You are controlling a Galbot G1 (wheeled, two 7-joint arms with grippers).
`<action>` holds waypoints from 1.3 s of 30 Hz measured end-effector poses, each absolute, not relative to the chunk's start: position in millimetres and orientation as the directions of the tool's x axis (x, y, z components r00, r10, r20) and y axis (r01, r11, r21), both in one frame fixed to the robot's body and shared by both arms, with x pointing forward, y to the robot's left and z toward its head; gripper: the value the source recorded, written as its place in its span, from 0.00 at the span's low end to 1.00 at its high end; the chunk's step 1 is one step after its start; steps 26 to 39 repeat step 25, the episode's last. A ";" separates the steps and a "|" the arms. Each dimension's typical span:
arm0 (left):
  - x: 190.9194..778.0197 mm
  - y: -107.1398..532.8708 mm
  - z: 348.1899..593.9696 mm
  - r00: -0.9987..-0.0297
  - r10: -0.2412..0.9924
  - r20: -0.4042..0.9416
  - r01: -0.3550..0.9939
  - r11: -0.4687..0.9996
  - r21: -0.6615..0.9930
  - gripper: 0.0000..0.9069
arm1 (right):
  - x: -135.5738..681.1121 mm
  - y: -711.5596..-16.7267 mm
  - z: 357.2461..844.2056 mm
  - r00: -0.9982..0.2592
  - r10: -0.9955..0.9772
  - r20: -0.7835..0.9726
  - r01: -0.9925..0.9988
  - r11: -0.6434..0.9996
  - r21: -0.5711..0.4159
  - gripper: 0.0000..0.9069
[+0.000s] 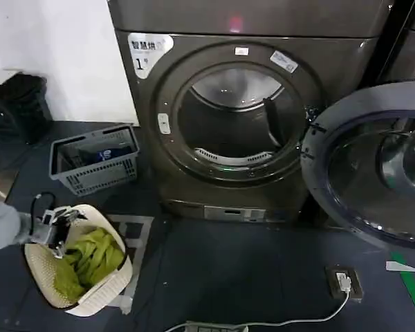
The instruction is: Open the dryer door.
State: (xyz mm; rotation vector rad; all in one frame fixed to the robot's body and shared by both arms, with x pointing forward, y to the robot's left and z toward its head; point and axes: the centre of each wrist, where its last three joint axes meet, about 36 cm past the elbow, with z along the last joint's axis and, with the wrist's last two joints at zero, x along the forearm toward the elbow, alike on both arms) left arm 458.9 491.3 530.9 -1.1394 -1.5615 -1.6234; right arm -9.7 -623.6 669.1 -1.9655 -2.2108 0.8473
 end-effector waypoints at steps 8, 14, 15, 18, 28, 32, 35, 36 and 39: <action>460.2 495.7 534.2 -0.457 0.135 0.879 0.873 -0.125 0.472 1.00 | -11.0 -624.9 671.1 -0.178 0.936 -0.304 0.899 0.029 -0.437 1.00; 456.5 503.5 533.9 -0.448 0.116 0.886 0.876 -0.140 0.461 1.00 | -9.2 -622.7 671.3 -0.182 0.934 -0.306 0.897 0.030 -0.441 1.00; 456.1 504.0 533.8 -0.444 0.114 0.889 0.878 -0.142 0.457 1.00 | -9.3 -622.3 670.9 -0.182 0.934 -0.306 0.897 0.030 -0.441 1.00; 455.4 504.5 533.9 -0.432 0.109 0.895 0.883 -0.153 0.445 1.00 | -10.0 -622.0 669.4 -0.181 0.936 -0.302 0.897 0.031 -0.442 1.00; 450.2 504.2 531.4 -0.410 0.106 0.906 0.890 -0.172 0.423 1.00 | -9.3 -622.4 667.0 -0.186 0.938 -0.293 0.894 0.037 -0.447 1.00; 450.2 504.2 531.4 -0.410 0.106 0.906 0.890 -0.172 0.423 1.00 | -9.3 -622.4 667.0 -0.186 0.938 -0.293 0.894 0.037 -0.447 1.00; 450.2 504.2 531.4 -0.410 0.106 0.906 0.890 -0.172 0.423 1.00 | -9.3 -622.4 667.0 -0.186 0.938 -0.293 0.894 0.037 -0.447 1.00; 450.2 504.2 531.4 -0.410 0.106 0.906 0.890 -0.172 0.423 1.00 | -9.3 -622.4 667.0 -0.186 0.938 -0.293 0.894 0.037 -0.447 1.00; 450.2 504.2 531.4 -0.410 0.106 0.906 0.890 -0.172 0.423 1.00 | -9.3 -622.4 667.0 -0.186 0.938 -0.293 0.894 0.037 -0.447 1.00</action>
